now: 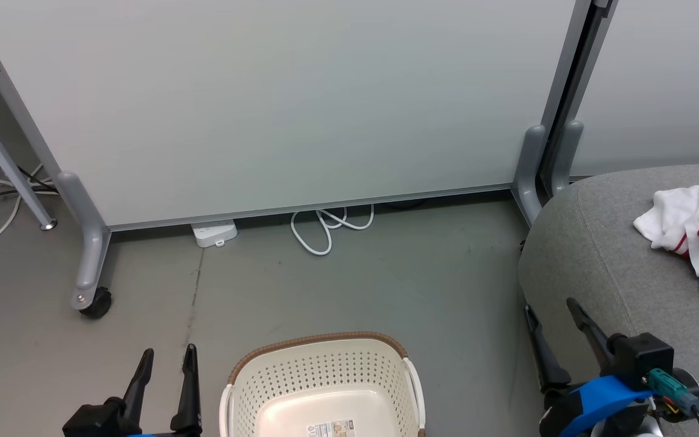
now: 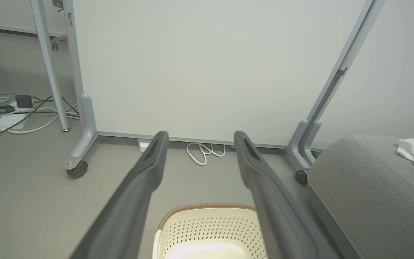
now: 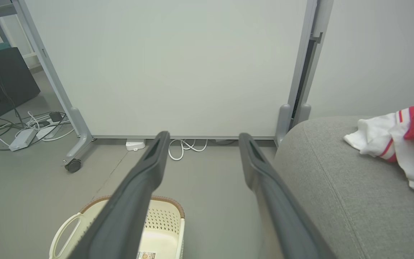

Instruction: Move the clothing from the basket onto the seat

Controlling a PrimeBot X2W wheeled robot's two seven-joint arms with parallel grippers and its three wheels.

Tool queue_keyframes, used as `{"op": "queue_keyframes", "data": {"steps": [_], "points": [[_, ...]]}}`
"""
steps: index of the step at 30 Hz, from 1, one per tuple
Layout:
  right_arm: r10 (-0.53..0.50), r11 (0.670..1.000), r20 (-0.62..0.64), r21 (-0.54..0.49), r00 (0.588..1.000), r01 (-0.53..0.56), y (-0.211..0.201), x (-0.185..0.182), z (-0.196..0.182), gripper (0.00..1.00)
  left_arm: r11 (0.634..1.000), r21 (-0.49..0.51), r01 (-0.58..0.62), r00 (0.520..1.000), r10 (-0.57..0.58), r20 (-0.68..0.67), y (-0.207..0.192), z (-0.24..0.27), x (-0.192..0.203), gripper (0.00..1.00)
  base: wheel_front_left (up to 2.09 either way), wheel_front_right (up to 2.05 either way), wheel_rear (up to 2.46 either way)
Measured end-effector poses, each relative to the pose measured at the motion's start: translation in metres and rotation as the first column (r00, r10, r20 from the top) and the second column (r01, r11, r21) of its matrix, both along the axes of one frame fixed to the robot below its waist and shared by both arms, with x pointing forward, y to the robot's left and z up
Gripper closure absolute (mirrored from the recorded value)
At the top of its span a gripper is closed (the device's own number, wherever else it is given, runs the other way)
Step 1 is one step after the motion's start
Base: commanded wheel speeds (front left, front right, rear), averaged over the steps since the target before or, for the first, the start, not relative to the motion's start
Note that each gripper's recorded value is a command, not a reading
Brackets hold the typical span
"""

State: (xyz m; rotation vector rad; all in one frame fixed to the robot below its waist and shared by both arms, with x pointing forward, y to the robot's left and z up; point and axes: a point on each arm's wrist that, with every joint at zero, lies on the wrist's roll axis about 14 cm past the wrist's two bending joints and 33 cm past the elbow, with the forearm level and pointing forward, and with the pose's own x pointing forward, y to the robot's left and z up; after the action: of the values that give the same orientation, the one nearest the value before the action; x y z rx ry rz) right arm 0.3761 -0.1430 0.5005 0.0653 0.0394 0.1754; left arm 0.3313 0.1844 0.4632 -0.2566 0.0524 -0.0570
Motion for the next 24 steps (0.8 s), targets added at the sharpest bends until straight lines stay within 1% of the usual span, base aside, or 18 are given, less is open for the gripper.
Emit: {"op": "queue_keyframes", "data": {"steps": [1,2,9,16,24], "points": [[0.001,1.000,-0.001,0.001,1.000,-0.001,0.000,0.000,0.000,0.00,1.000,-0.001,0.003,1.000,-0.003,0.000,-0.001,0.000,0.000,0.00,0.00,0.00,0.00],[0.002,1.000,-0.004,0.001,1.000,-0.002,0.001,0.000,-0.001,1.00,1.000,-0.007,0.004,1.000,-0.004,-0.003,-0.002,-0.001,-0.001,1.00,0.00,0.00,0.00],[-0.004,1.000,-0.102,0.004,0.995,0.005,-0.001,-0.011,-0.031,1.00,1.000,-0.031,0.002,0.996,-0.005,-0.092,-0.007,-0.027,-0.014,1.00,0.00,0.00,0.00],[-0.032,0.989,-0.132,0.136,0.991,0.050,-0.008,-0.010,-0.032,1.00,0.989,-0.141,-0.048,0.992,0.031,-0.122,-0.002,-0.029,-0.012,1.00,0.00,0.00,0.00],[-0.054,0.955,-0.156,0.279,0.986,0.097,-0.014,-0.009,-0.032,1.00,0.961,-0.260,-0.096,0.989,0.062,-0.135,0.003,-0.026,-0.006,1.00,0.00,0.00,0.00]]}}
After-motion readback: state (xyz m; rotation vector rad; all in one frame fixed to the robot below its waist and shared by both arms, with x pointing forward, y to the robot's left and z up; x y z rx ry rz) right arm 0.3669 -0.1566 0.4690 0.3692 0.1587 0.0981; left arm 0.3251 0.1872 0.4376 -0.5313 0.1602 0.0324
